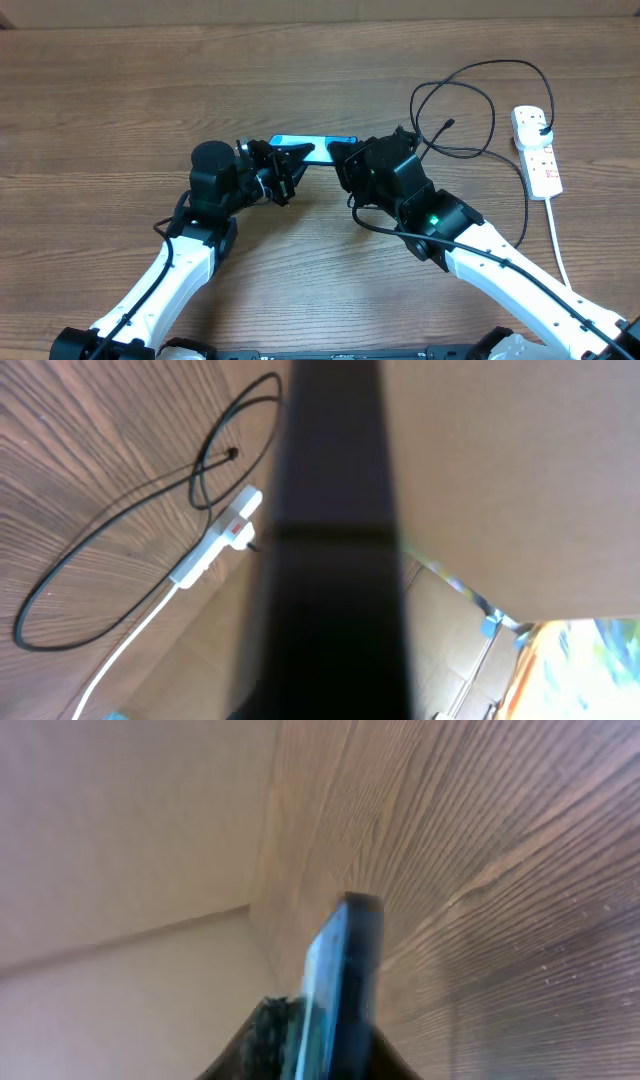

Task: Plug charger to phone and switch on socket
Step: 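Bring the left gripper to the phone and grasp its other end, then release the right gripper and hold the phone with the left gripper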

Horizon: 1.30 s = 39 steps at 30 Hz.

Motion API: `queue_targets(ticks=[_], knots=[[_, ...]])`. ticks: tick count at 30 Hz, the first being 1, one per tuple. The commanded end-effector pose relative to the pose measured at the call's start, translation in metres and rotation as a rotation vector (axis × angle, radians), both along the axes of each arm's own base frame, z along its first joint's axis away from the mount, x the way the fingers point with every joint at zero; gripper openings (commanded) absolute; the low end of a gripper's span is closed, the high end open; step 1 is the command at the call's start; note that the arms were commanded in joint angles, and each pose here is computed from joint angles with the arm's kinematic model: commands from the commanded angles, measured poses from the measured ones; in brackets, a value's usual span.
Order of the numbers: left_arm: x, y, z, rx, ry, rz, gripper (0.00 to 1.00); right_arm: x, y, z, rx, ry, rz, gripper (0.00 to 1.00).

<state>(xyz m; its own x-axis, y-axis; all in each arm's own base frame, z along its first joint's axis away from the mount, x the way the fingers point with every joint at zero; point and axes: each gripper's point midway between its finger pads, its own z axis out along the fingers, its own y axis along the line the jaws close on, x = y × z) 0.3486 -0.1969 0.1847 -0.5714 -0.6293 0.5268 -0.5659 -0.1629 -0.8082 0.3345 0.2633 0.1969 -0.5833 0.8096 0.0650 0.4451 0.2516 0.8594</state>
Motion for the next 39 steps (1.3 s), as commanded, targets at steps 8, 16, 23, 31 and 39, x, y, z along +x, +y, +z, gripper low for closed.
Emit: queue_targets(ticks=[8,16,23,31,39], knots=[[0.013,0.019,-0.017,0.097,-0.013,0.069,0.04,-0.031,-0.017,-0.038,-0.165,0.151,0.036,1.0],[0.023,0.05,-0.032,0.018,0.047,-0.011,0.04,-0.035,-0.077,-0.065,-0.428,0.2,-0.152,1.0],[0.039,0.02,-0.014,-0.123,-0.067,-0.34,0.04,-0.022,-0.114,-0.057,-0.752,0.07,-0.103,0.94],[0.029,-0.011,0.01,-0.189,-0.265,-0.712,0.04,0.008,-0.163,-0.049,-0.775,0.12,-0.009,0.84],[0.018,-0.018,0.014,-0.182,-0.334,-0.778,0.04,0.062,-0.211,-0.084,-0.845,0.292,0.084,0.79]])
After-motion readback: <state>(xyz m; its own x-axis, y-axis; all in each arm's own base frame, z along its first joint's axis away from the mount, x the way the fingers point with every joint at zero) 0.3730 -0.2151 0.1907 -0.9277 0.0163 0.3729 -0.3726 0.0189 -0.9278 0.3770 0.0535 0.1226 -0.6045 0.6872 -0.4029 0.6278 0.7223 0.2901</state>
